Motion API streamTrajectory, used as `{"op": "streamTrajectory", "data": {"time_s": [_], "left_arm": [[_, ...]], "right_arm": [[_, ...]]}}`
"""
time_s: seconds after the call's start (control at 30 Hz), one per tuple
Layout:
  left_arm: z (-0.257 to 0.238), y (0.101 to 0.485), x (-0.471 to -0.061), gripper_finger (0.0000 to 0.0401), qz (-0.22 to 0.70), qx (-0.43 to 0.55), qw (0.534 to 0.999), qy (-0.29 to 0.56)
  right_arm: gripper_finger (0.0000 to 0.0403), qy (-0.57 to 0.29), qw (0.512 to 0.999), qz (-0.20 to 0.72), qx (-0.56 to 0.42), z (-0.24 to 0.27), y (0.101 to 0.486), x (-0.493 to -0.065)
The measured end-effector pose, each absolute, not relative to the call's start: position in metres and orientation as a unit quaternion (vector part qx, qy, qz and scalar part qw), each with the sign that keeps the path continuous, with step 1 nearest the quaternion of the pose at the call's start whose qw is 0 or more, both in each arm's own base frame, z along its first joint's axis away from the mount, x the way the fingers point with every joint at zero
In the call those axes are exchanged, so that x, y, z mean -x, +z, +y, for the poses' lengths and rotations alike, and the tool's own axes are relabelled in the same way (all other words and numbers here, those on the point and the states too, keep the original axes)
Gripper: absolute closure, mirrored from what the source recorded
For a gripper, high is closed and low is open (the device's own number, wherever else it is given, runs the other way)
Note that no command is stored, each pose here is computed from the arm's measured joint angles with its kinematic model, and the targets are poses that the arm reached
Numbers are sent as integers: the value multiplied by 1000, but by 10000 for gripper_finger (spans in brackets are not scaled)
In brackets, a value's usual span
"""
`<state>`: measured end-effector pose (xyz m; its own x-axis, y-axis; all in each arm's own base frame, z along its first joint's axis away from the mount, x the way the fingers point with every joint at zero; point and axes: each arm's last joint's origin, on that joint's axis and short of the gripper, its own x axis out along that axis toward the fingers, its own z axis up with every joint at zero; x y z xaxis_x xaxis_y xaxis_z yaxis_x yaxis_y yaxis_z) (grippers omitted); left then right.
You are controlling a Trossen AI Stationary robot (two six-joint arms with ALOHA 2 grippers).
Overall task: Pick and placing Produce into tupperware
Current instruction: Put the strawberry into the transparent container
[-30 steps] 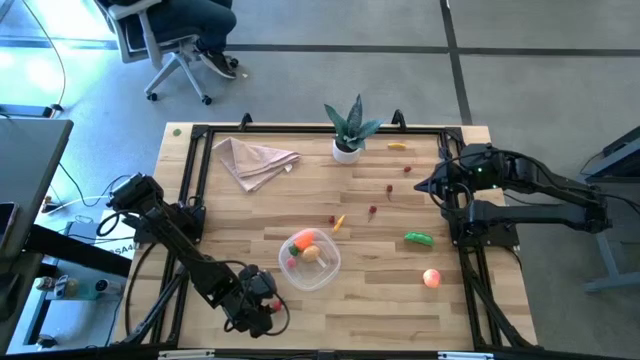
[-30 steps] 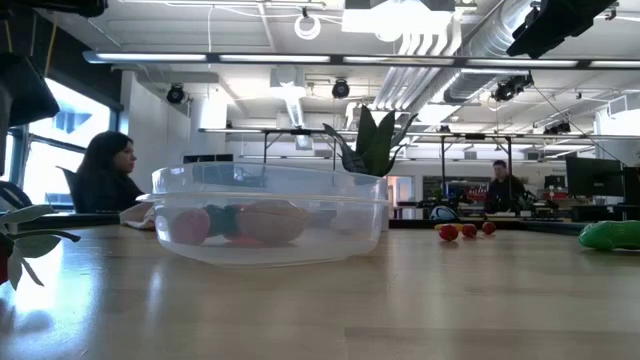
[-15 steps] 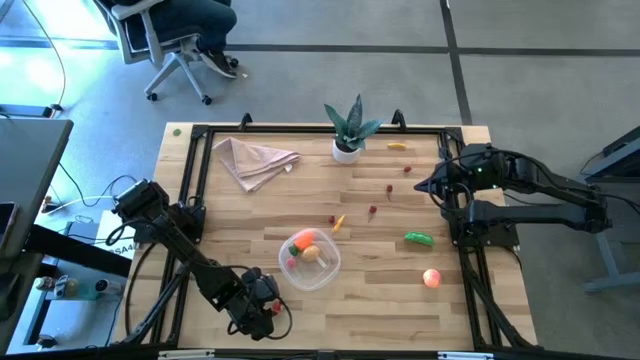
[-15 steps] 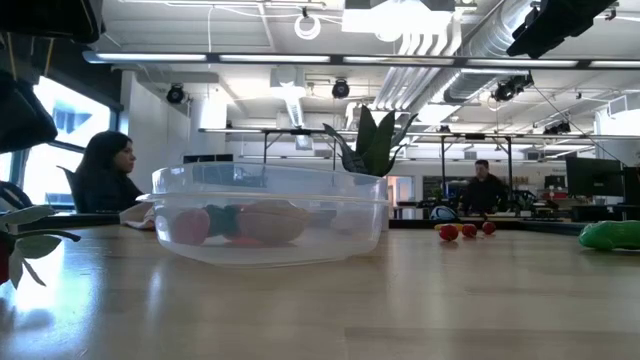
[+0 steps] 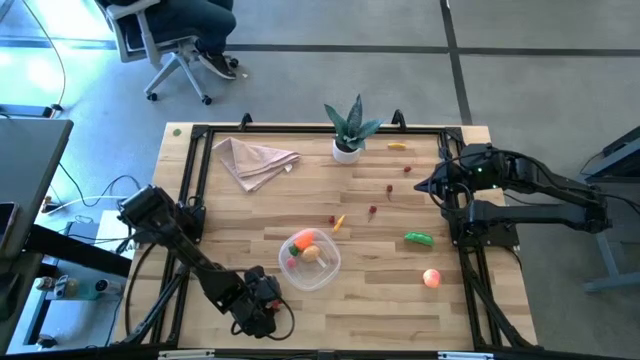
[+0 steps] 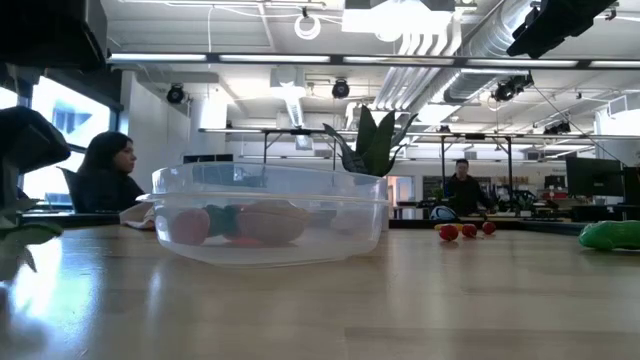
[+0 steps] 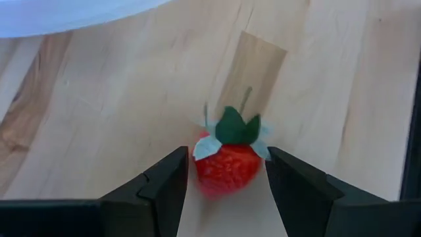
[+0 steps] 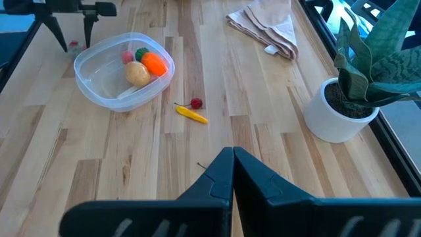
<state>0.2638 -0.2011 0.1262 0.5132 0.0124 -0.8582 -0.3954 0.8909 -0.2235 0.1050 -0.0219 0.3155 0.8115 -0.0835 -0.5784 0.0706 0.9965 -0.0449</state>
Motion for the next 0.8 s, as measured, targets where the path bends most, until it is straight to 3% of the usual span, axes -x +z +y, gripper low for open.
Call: {"op": "streamTrajectory", "data": {"time_s": [0.8], "left_arm": [[-199,123,-263,208,473,178,852,138]], "right_arm": [[402,-41,952,304,11,-22,316,-105]]}}
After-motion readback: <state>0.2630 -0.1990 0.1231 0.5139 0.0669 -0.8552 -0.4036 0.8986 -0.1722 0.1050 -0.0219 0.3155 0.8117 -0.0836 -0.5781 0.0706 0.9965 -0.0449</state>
